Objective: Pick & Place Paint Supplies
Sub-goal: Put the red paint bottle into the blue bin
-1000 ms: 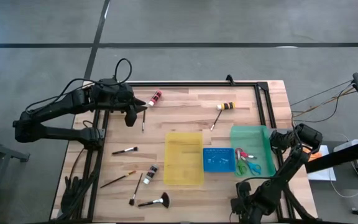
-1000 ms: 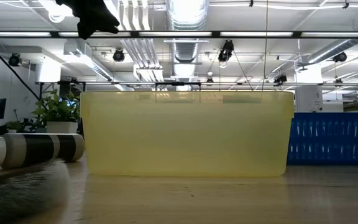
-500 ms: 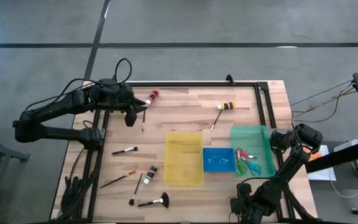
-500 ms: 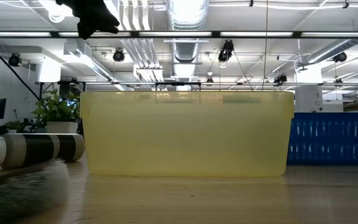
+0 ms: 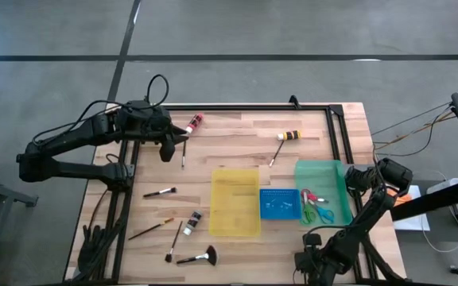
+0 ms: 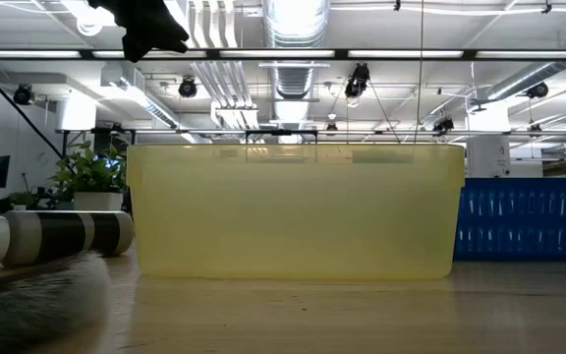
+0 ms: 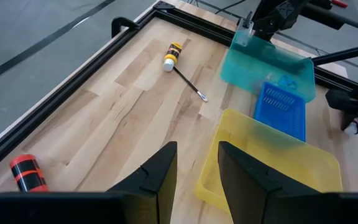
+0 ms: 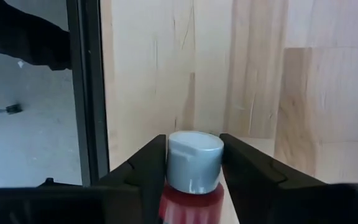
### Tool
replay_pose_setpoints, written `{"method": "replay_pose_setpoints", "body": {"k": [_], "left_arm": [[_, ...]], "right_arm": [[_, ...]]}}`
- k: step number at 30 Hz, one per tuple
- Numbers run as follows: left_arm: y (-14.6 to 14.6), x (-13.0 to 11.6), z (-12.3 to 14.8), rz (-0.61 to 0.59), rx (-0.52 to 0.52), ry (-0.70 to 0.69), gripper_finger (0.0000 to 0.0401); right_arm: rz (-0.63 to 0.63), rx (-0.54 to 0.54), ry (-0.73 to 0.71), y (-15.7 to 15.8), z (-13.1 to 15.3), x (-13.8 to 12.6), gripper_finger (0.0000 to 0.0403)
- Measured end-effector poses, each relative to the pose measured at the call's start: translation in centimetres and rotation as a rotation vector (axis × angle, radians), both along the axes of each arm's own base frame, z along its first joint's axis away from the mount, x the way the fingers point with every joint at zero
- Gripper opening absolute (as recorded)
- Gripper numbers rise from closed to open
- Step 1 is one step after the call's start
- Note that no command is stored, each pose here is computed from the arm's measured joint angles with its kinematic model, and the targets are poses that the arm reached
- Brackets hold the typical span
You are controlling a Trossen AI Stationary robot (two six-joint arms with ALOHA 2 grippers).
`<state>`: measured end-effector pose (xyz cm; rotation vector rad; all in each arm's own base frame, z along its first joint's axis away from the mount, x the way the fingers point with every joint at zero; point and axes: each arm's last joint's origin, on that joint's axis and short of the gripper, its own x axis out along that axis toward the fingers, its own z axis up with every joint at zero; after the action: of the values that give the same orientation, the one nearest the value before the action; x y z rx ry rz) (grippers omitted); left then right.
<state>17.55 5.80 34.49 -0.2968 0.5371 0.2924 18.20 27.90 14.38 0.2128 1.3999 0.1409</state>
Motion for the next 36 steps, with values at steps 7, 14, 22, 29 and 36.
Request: {"method": "replay_pose_setpoints", "body": {"k": [7, 14, 22, 29, 36], "left_arm": [[0.0, 0.0, 0.0, -0.005, -0.003, -0.001, 0.0128], [0.0, 0.0, 0.0, -0.011, -0.007, -0.003, 0.0128], [-0.1, 0.0, 0.0, -0.014, -0.008, -0.002, 0.0128], [-0.1, 0.0, 0.0, -0.033, 0.015, 0.003, 0.0128], [-0.1, 0.0, 0.0, -0.071, 0.064, 0.013, 0.0128]], "right_arm": [[0.044, -0.008, -0.009, -0.1, -0.1, 0.0, 0.0114], [0.059, 0.013, -0.048, 0.3, 1.1, 0.5, 0.0112], [-0.044, 0.047, -0.198, -0.6, 5.3, 0.7, 0.0112], [-0.367, 0.017, -0.405, -5.7, 10.2, -0.1, 0.0112], [-0.578, -0.017, -0.595, -10.9, 12.6, 1.5, 0.0112]]}}
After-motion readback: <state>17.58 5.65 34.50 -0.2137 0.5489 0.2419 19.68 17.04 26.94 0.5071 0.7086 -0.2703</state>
